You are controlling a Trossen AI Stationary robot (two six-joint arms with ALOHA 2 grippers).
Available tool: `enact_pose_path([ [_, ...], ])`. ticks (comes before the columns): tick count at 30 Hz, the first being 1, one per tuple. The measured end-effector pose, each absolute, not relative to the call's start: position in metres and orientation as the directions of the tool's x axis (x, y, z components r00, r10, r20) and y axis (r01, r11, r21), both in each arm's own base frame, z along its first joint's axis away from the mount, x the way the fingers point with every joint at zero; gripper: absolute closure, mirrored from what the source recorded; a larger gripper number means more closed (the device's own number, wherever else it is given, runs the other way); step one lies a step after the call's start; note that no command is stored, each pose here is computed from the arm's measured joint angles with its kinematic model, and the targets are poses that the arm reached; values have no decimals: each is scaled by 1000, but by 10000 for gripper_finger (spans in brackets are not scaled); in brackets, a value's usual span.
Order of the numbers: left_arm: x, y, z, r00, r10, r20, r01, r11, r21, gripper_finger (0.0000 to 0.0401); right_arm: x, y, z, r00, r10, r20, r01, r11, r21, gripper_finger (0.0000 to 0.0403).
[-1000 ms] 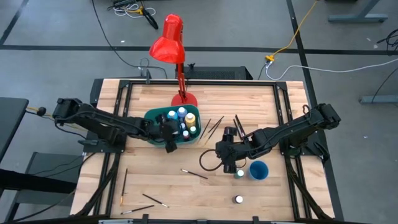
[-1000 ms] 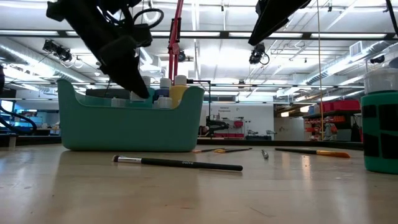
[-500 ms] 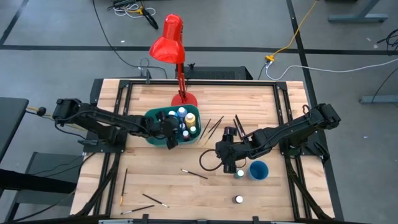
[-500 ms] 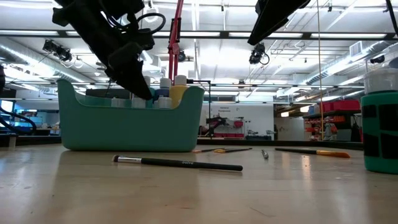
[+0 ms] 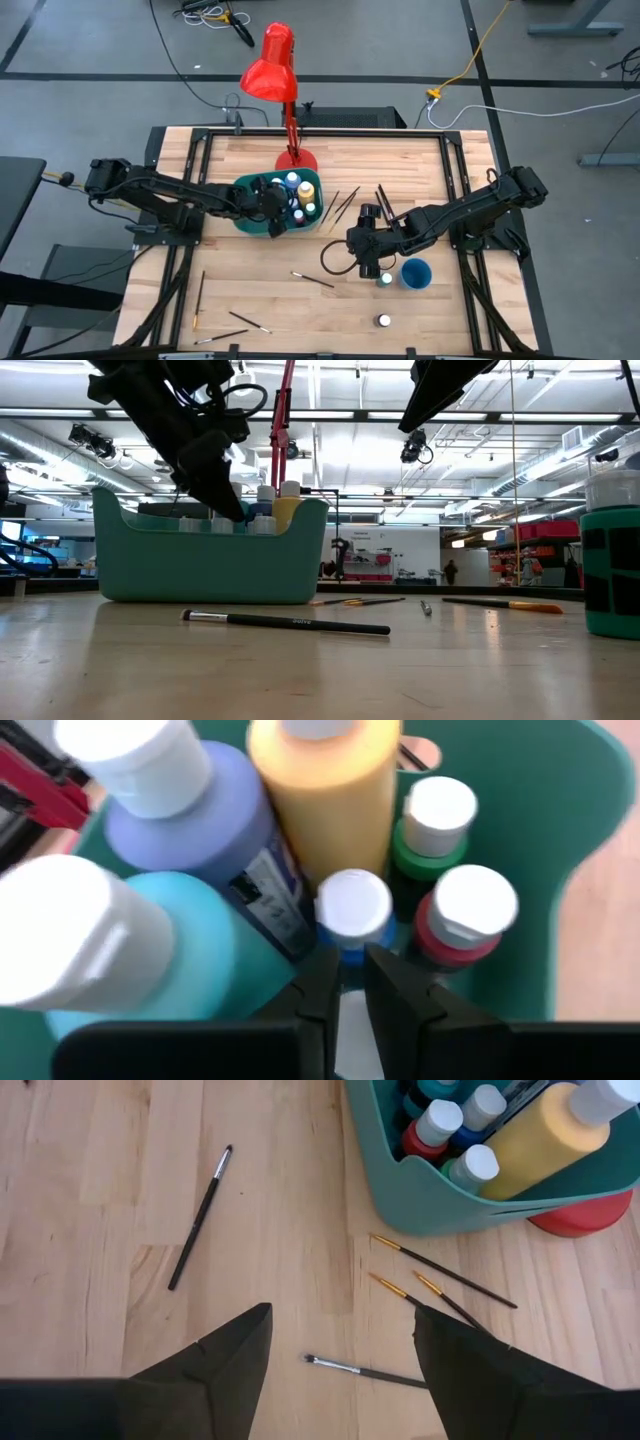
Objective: Pick & Place Paint Supplies
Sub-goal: Put the small light blue paint bottle into the green bin
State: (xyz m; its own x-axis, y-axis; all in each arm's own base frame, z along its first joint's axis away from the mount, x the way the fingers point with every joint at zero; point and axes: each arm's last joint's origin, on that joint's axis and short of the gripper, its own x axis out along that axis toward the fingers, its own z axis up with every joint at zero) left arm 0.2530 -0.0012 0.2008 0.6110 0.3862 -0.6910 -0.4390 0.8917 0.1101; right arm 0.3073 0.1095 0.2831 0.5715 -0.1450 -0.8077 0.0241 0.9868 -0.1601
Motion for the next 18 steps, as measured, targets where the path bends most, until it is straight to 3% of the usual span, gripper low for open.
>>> enact_pose_path([
  [13, 250, -5, 221, 697, 386, -605, -434, 898, 72, 318, 309, 110, 284, 587, -134, -799, 21, 988, -150, 151],
  [18, 249, -14, 239, 750, 358, -557, -407, 913, 39, 294, 305, 118, 282, 540, 3, -841, -58, 998, -34, 151],
])
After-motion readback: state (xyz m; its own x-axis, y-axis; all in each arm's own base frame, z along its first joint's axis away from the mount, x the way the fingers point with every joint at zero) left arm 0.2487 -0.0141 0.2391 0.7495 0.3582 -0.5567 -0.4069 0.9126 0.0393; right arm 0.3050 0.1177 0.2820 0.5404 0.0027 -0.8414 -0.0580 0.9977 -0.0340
